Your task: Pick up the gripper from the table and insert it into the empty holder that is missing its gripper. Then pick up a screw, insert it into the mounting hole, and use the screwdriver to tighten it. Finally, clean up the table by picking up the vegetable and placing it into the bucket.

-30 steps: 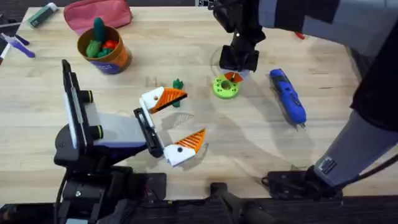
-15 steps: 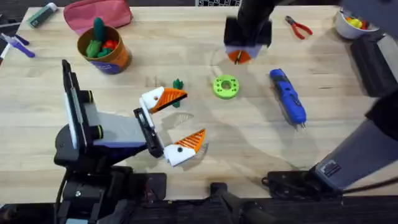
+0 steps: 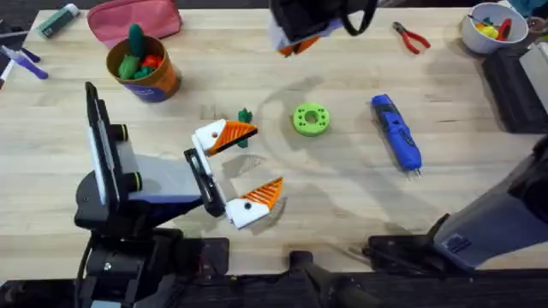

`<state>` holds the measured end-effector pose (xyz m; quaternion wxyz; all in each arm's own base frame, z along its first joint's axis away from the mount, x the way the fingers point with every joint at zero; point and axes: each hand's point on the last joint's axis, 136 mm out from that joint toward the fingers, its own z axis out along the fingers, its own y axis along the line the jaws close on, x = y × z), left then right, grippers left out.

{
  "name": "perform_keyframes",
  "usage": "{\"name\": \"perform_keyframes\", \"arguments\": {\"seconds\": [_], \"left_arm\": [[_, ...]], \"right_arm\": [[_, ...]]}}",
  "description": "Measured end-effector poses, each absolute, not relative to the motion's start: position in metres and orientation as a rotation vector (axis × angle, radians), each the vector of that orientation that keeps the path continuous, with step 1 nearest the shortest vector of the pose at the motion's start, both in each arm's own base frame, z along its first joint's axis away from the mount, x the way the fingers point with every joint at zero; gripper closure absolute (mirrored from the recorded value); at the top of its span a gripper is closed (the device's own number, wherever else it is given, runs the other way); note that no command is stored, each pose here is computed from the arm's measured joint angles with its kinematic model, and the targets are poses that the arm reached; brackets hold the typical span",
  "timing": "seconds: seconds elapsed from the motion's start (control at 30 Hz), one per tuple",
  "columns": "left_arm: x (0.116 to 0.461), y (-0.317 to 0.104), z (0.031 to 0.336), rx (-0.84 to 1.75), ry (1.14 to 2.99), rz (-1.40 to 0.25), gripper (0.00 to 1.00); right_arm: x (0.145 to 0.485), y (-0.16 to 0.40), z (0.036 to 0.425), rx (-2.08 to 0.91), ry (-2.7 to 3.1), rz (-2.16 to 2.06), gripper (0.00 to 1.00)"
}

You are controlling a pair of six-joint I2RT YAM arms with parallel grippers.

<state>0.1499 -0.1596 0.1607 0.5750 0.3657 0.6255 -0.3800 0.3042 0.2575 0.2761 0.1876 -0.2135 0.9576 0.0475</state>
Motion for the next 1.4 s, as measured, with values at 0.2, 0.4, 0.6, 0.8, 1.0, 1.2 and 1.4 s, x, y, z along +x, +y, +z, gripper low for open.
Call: {"name": "perform_keyframes", "arguments": {"seconds": [0.2,0.4,0.6,0.8,1.0,1.2,1.4], "left_arm": [[0.150,-0.160,0.161,0.856,1.466,-0.890,0.016],[0.150,-0.160,0.161,0.856,1.466,-0.890,0.016],[0.150,-0.160,0.161,0.856,1.466,-0.890,0.016],[0.150,-0.160,0.161,0.856,1.465,-0.890,0.015],[0.150,-0.160,0.161,0.857,1.465,-0.890,0.015],[0.150,-0.160,0.161,0.856,1.466,-0.890,0.015],[0.150,-0.160,0.161,0.856,1.465,-0.890,0.016]], "right_arm": [[0.285,0.279,0.281,-0.830,2.621,0.132,0.995],[0.258,0.306,0.281,-1.141,2.491,0.119,0.995],[0.226,0.340,0.285,-1.477,2.268,0.117,0.995],[0.204,0.354,0.285,-1.731,2.076,0.085,0.995],[0.199,0.356,0.285,-1.916,1.905,0.036,0.995],[0.200,0.356,0.284,-2.034,1.780,-0.003,0.995],[0.195,0.365,0.273,-2.156,1.684,0.024,0.995]]}}
